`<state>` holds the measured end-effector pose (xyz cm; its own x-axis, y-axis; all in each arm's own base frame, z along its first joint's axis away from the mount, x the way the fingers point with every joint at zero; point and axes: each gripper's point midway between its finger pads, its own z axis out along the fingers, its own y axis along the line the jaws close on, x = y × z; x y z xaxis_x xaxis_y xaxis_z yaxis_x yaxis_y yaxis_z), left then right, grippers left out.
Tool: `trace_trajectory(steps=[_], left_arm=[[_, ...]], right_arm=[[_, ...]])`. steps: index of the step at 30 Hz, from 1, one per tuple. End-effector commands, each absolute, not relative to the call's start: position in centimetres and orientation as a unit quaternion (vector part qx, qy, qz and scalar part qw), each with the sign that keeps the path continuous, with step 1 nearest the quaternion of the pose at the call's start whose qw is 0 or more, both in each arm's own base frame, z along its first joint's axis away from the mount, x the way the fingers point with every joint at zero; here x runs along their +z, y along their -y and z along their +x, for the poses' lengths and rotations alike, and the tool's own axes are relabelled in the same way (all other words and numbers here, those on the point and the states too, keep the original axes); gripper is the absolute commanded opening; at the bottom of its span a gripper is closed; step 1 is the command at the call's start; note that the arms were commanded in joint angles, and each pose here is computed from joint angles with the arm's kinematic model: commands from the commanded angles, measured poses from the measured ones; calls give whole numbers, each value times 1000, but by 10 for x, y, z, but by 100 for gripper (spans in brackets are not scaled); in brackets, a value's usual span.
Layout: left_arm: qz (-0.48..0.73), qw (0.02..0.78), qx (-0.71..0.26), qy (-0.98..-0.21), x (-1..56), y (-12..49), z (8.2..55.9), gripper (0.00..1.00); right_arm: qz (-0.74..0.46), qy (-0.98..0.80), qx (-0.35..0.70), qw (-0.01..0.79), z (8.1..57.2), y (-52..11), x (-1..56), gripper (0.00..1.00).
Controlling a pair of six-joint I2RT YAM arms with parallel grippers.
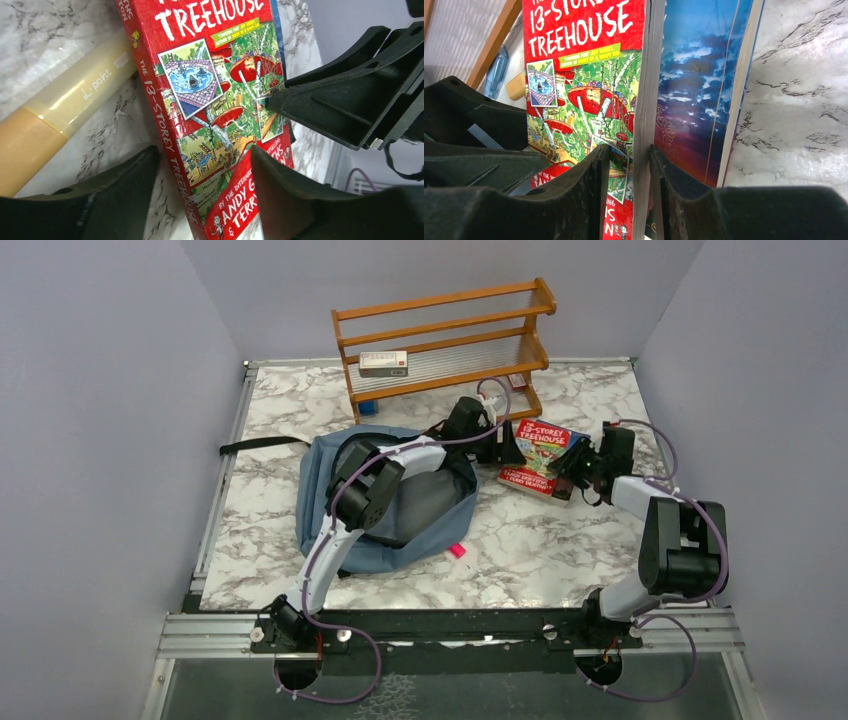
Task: Pack the student bag
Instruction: Pick up the book from the center of the board.
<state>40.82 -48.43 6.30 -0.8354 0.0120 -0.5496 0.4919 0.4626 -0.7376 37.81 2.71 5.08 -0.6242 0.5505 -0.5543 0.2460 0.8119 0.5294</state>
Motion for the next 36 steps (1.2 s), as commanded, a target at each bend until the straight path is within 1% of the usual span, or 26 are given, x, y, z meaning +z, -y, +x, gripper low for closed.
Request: trace_trajectory(steps=[1,6,11,14,18,22,24,26,28,32,36], left_arm=[[158,217,-535,-801,62,492,395,61],[164,228,-539,-794,77,492,395,44],[167,256,-537,-786,103,491,403,26],[173,271,-538,-779,124,491,406,17],[192,306,-533,-765,163,489,409,9],[220,353,-507,-755,200,477,408,6],[248,363,-515,-736,222,472,397,8],[275,374,-528,-711,248,468,383,6],[295,394,-524,-695,269,458,371,0],[316,457,-483,-677,311,425,355,0],[353,492,-440,-663,325,393,334,0]], right_arm=[[235,-902,189,308,351,-28,13,38],[241,-899,178,319,350,-24,18,38],[243,-889,168,351,350,-18,38,39],[237,-883,157,373,351,-13,56,41],[229,-868,132,421,350,-2,91,47],[203,-840,131,486,352,0,144,54],[188,-825,139,515,351,-3,171,55],[176,-811,154,536,350,-8,194,57],[155,-800,182,551,350,-19,215,58],[101,-778,260,564,349,-48,257,60],[27,-748,336,572,338,-79,294,64]])
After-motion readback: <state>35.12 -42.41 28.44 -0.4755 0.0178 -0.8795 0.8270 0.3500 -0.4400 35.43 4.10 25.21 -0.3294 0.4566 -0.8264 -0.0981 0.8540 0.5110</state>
